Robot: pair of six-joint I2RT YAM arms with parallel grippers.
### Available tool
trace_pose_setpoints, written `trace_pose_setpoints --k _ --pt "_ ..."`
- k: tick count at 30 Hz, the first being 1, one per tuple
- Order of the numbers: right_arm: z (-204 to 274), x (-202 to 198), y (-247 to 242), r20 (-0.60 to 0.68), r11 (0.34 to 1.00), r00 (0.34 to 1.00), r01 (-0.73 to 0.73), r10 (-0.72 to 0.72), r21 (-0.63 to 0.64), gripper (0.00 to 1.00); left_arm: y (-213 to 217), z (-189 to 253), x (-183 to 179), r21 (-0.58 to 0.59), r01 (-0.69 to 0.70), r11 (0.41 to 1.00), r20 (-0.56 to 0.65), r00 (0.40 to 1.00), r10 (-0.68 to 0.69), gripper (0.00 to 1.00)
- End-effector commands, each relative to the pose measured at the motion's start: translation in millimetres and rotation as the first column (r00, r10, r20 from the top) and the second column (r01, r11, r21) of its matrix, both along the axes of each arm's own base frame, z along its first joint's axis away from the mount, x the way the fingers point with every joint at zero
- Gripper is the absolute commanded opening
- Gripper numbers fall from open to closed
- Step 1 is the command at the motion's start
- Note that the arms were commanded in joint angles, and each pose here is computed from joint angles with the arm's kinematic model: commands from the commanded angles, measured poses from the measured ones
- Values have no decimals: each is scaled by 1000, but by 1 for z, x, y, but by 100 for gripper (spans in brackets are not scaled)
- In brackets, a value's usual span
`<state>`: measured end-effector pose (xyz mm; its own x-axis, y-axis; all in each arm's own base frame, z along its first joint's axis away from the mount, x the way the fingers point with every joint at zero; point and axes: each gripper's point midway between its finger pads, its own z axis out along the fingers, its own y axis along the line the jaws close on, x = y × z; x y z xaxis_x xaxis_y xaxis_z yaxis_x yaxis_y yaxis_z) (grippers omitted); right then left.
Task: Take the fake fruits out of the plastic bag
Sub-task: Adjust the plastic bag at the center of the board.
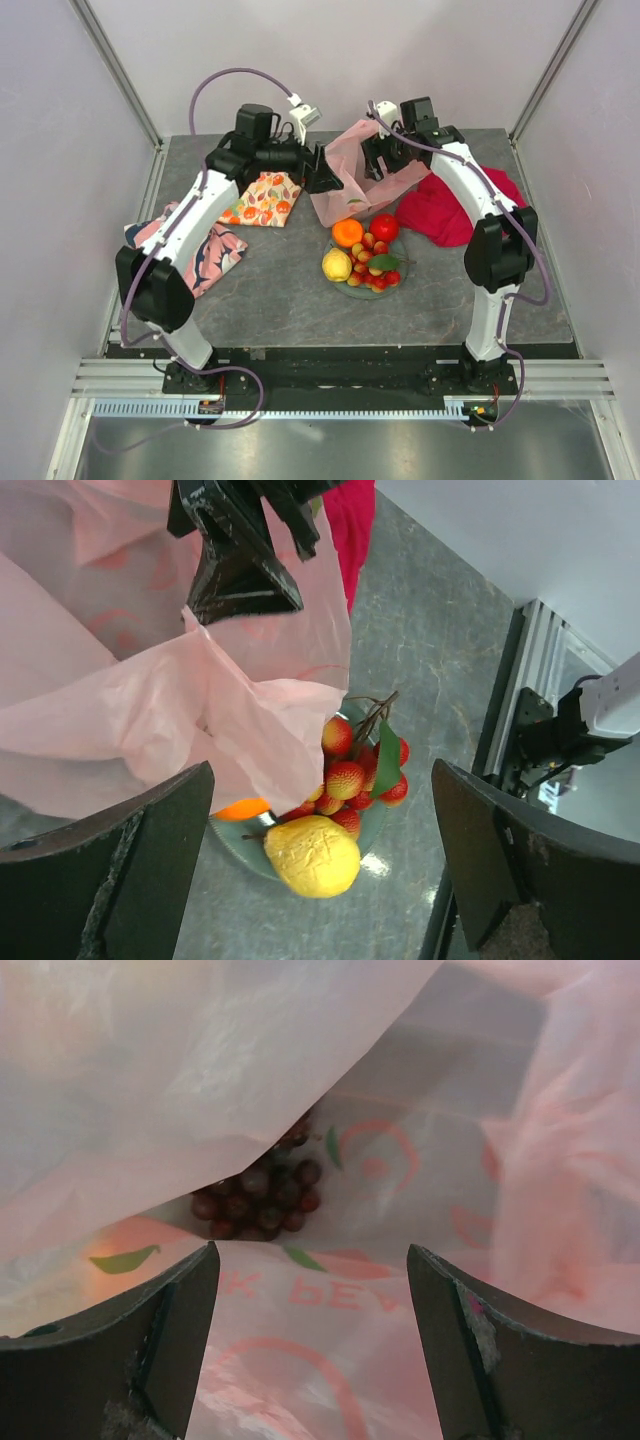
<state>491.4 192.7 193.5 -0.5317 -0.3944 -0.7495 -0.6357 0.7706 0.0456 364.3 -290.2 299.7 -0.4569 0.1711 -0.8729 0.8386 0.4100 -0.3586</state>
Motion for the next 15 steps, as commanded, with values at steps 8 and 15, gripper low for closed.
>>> trace_pose_setpoints --k 8,15 --pt "-1 -19 25 -75 991 997 24 -14 134 87 -36 -40 49 41 -178 983 -115 977 182 80" --pt "-39 -31 4 -142 995 986 91 -85 35 89 -24 -33 32 77 -23 997 -30 999 25 2"
